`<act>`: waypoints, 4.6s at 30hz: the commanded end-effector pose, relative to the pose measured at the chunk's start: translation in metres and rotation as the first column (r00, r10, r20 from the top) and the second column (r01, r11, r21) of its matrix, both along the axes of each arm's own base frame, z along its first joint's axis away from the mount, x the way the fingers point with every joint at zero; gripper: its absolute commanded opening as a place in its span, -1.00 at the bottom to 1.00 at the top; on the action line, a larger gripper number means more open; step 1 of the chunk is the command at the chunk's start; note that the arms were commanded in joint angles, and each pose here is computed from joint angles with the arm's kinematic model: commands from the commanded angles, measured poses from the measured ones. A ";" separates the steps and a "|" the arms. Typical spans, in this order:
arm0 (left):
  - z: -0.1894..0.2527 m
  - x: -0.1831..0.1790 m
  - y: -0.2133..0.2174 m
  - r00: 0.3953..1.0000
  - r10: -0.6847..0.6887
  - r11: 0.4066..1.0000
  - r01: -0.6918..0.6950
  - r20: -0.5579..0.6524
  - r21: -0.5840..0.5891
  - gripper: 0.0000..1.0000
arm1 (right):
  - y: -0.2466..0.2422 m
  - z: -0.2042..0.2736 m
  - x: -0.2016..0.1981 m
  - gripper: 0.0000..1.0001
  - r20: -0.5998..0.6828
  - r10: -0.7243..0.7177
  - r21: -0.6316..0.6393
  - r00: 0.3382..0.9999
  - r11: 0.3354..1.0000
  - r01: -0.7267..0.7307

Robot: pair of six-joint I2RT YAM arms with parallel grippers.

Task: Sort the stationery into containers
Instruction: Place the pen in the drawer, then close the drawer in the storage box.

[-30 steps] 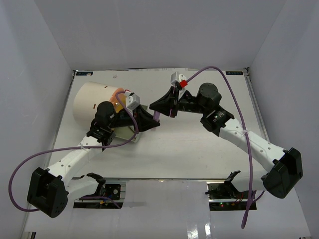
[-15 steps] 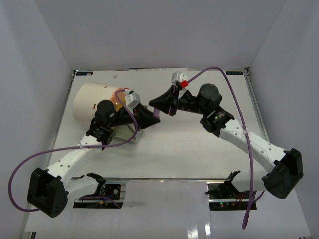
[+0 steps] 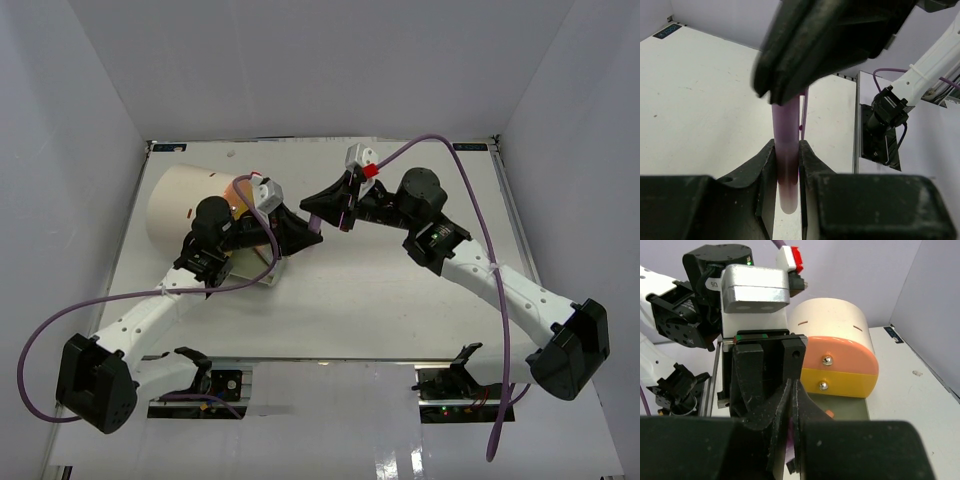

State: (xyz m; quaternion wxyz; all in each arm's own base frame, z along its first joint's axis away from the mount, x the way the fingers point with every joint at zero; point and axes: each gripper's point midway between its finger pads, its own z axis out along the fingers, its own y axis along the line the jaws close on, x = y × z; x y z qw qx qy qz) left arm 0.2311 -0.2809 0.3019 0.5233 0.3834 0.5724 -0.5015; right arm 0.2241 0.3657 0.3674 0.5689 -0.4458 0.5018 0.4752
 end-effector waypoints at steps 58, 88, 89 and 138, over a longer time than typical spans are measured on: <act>-0.148 0.105 0.111 0.620 0.782 0.480 -0.539 -0.059 0.692 -0.31 | -0.089 -0.118 -0.015 0.86 -0.125 -0.430 -0.281 0.894 0.880 0.384; 0.042 0.161 0.201 0.301 0.953 0.273 -0.893 0.024 0.357 0.93 | 0.022 -0.234 0.042 0.79 -0.160 -0.241 -0.430 0.957 0.890 0.152; 0.039 0.164 0.209 0.284 0.959 0.259 -0.896 0.016 0.359 0.93 | 0.024 -0.238 0.042 0.76 -0.165 -0.234 -0.436 0.958 0.889 0.142; -0.081 0.161 0.223 0.312 0.924 0.377 -0.838 -0.221 0.395 0.89 | 0.175 -0.226 0.119 0.29 -0.159 0.000 -0.231 0.987 0.972 -0.037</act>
